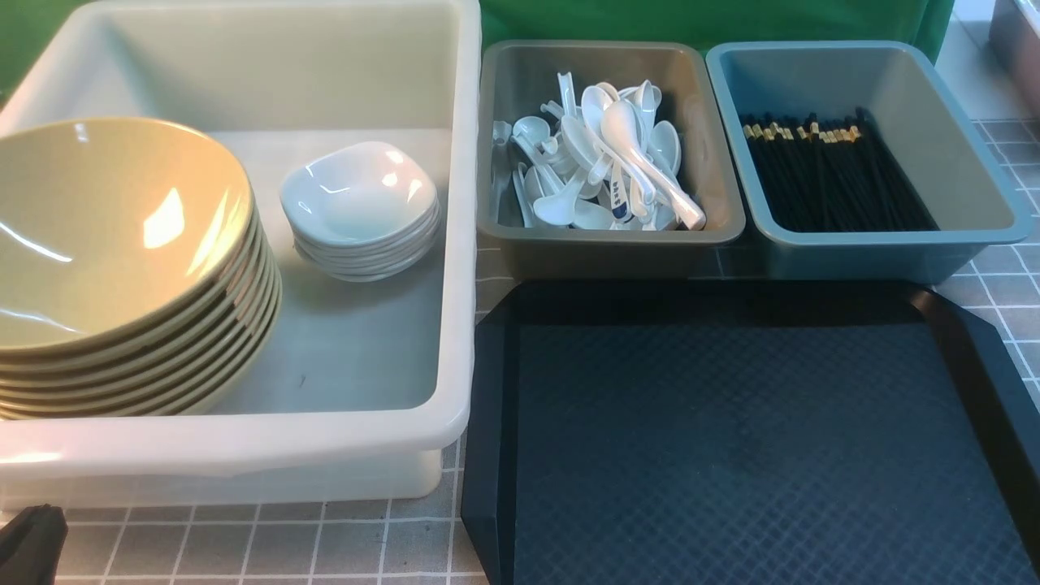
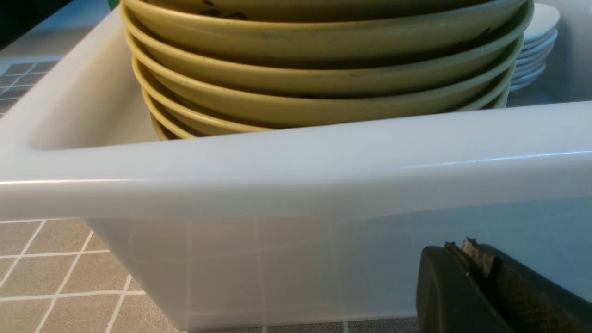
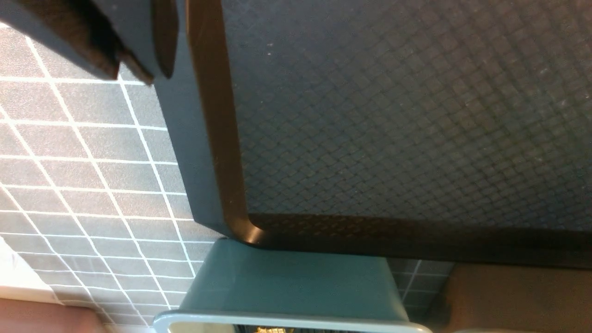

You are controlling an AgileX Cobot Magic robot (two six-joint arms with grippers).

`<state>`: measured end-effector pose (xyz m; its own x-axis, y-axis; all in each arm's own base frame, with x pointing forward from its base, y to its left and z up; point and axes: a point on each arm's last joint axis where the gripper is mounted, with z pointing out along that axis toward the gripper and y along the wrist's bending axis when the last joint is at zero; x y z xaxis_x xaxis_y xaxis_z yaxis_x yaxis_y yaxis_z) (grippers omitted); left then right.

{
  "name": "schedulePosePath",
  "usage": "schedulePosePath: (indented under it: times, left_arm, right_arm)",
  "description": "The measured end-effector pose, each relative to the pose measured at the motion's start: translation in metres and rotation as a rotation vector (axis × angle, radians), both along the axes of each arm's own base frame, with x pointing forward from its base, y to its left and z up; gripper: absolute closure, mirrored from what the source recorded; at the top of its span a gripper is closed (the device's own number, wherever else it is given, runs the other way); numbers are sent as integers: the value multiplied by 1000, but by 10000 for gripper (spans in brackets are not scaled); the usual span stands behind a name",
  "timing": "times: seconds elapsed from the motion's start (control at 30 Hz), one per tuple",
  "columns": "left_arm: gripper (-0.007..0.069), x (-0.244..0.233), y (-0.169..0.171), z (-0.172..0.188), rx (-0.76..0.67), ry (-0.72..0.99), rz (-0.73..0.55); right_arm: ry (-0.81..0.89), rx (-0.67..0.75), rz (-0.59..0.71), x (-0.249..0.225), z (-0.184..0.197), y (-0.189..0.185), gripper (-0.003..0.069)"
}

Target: On grey table put chopsticks spoon bowls plates into blue grey white boxes.

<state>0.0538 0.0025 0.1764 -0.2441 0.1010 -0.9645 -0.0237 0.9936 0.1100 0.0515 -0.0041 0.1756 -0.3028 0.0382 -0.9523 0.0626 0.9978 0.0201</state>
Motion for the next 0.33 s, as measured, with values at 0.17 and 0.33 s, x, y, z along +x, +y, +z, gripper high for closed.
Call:
schedulePosePath:
  times: [0.17, 0.33]
  left_arm:
    - [636, 0, 0, 0, 0, 0, 0]
    - [636, 0, 0, 0, 0, 0, 0]
  right_arm:
    - [0, 0, 0, 0, 0, 0, 574]
    - [0, 0, 0, 0, 0, 0, 568]
